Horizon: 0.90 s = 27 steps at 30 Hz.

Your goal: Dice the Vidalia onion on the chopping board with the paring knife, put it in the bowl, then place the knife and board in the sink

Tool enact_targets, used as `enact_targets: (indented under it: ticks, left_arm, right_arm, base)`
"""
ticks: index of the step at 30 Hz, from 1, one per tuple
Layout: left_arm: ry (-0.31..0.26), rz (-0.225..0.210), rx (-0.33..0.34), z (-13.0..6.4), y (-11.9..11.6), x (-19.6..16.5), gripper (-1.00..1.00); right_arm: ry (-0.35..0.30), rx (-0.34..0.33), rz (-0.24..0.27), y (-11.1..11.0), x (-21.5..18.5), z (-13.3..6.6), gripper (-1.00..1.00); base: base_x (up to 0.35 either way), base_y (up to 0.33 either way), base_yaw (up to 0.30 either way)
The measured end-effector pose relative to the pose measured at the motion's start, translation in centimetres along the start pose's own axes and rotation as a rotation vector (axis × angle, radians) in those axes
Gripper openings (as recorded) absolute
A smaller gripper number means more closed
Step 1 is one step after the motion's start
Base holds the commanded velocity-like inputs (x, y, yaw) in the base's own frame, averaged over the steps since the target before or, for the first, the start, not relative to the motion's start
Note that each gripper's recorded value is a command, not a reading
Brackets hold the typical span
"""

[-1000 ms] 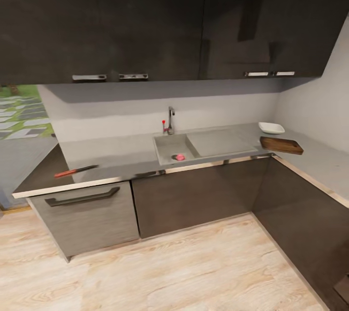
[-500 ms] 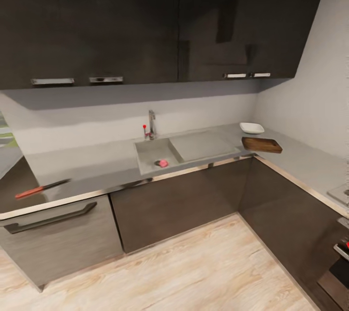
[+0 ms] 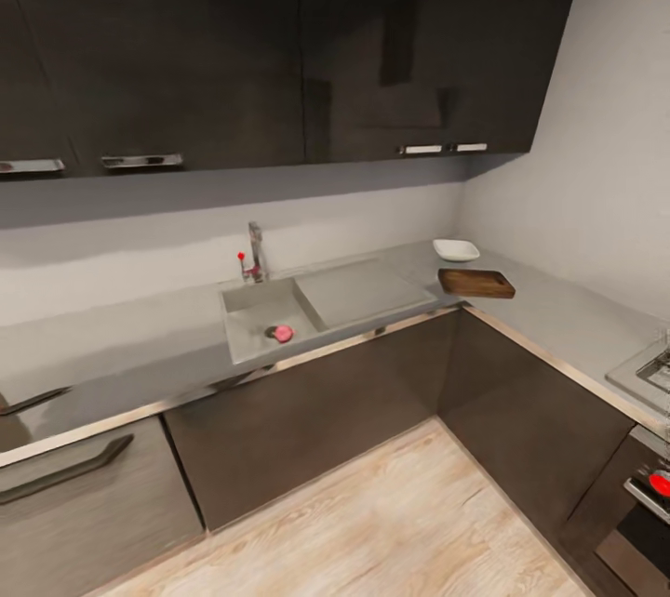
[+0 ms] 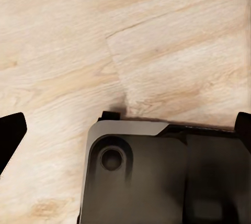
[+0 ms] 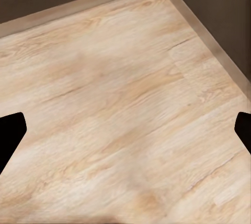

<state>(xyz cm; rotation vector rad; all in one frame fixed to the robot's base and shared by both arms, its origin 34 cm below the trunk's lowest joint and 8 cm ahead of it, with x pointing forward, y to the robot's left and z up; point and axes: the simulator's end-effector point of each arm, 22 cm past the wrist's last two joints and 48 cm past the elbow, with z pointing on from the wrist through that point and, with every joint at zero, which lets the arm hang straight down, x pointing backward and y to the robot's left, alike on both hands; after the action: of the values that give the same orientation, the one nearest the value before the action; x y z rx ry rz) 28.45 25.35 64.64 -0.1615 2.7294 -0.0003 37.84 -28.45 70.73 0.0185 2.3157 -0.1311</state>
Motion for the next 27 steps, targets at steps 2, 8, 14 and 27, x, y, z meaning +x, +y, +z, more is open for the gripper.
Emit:
enact_targets:
  ticks: [2, 8, 14, 27]
  left_arm:
    - [-0.001, 0.000, 0.000, 0.0, 0.0, 0.0, 1.00]
    - [-0.003, 0.000, 0.001, 0.0, 0.0, -0.1, 1.00]
    - [0.018, 0.004, 0.002, -0.1, -0.1, 0.9, 1.00]
    - [0.070, 0.008, -0.009, -0.3, 0.7, 3.4, 1.00]
  right_arm:
    - [-0.001, 0.000, 0.000, 0.0, 0.0, 0.0, 1.00]
    - [-0.002, 0.004, -0.001, -0.3, -0.1, 0.1, 1.00]
    - [0.000, 0.000, 0.000, 0.0, -0.1, 0.0, 1.00]
    - [-0.001, -0.003, 0.003, 0.2, -0.1, 0.0, 1.00]
  base:
    - [0.163, 0.000, -0.194]
    - [0.050, 0.000, -0.090]
    - [0.003, 0.000, -0.006]
    - [0.005, -0.005, 0.000]
